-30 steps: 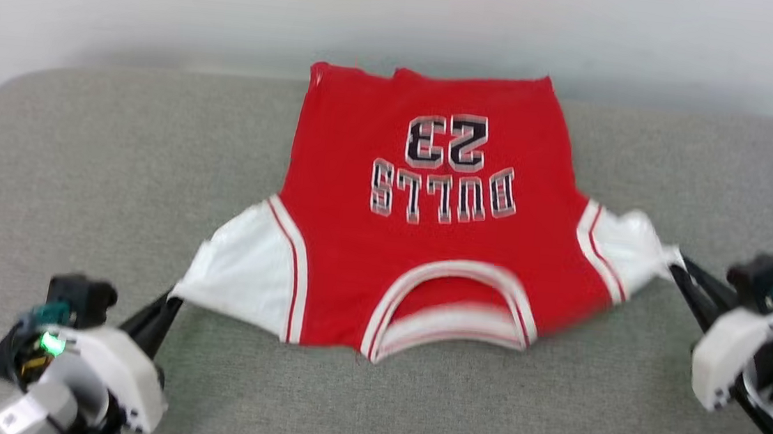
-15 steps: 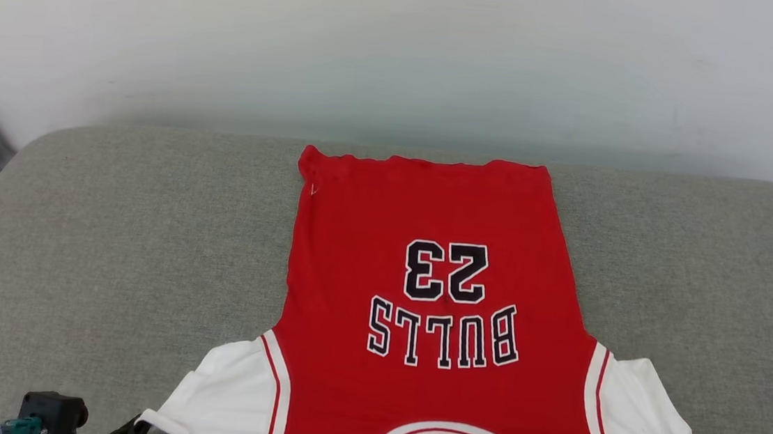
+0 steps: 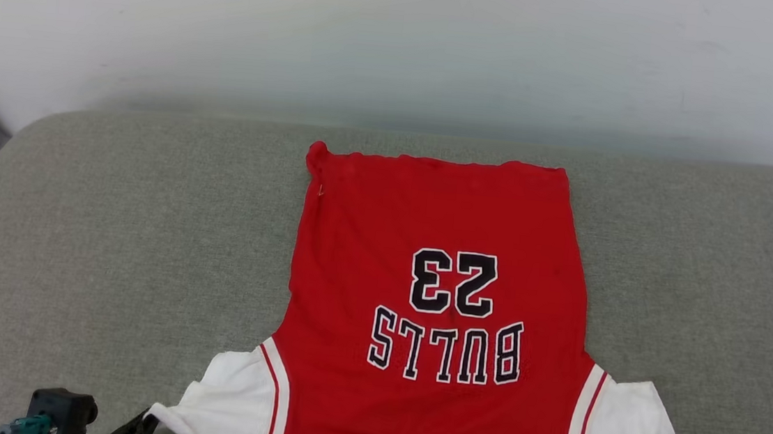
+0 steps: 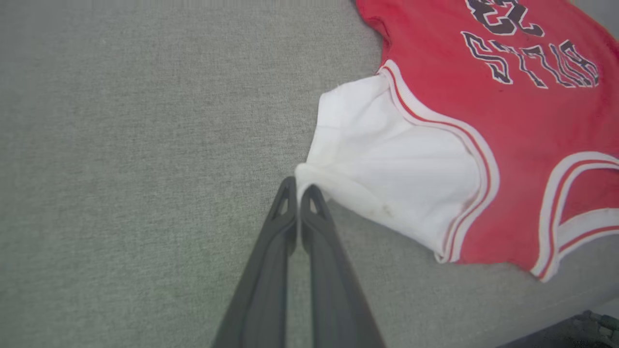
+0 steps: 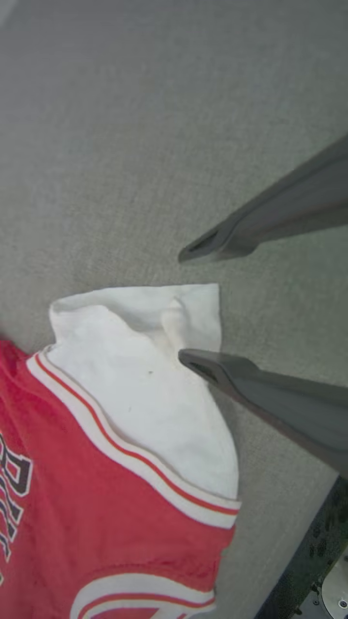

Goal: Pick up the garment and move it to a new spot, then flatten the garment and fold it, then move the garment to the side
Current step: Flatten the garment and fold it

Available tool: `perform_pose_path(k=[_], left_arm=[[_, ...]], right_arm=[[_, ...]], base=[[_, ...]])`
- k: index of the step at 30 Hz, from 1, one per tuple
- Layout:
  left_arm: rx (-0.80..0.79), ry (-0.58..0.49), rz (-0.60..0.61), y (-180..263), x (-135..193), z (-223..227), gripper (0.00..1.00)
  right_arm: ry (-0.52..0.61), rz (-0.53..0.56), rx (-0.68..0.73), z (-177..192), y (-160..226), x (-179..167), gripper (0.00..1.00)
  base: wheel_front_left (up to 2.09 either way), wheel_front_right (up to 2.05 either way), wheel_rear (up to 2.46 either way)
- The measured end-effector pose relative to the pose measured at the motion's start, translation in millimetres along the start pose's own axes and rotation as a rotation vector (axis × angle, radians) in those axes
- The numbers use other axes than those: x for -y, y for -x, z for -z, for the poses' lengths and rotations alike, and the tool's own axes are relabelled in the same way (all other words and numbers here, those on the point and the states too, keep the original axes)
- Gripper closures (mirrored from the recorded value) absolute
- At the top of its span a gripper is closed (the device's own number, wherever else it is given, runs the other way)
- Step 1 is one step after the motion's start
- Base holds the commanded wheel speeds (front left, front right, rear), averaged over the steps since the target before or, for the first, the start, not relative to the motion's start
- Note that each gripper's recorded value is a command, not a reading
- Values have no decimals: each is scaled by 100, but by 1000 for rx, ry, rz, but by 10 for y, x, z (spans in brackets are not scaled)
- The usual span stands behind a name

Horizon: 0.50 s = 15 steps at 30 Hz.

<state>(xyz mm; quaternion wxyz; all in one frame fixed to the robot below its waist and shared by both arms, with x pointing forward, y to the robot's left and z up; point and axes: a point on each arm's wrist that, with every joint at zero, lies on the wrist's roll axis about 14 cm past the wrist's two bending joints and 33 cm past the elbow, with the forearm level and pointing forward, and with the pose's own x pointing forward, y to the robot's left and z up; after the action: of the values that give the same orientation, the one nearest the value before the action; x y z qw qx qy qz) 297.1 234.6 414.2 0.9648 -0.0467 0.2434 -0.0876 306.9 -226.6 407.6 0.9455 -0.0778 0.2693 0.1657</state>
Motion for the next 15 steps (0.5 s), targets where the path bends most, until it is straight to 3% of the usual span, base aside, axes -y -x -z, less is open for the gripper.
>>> perform_pose_path(k=[3, 10, 15], left_arm=[[19, -9, 11, -45, 45, -70, 100], [71, -32, 26, -196, 100, -275, 100], [90, -37, 40, -385, 153, -362, 100]], right_arm=[[28, 28, 102, -470, -69, 156, 0], [94, 89, 392, -1957, -180, 550, 0], [159, 84, 463, -2779, -461, 669, 0]], base=[[0, 0, 0], [0, 0, 0], [0, 0, 0]])
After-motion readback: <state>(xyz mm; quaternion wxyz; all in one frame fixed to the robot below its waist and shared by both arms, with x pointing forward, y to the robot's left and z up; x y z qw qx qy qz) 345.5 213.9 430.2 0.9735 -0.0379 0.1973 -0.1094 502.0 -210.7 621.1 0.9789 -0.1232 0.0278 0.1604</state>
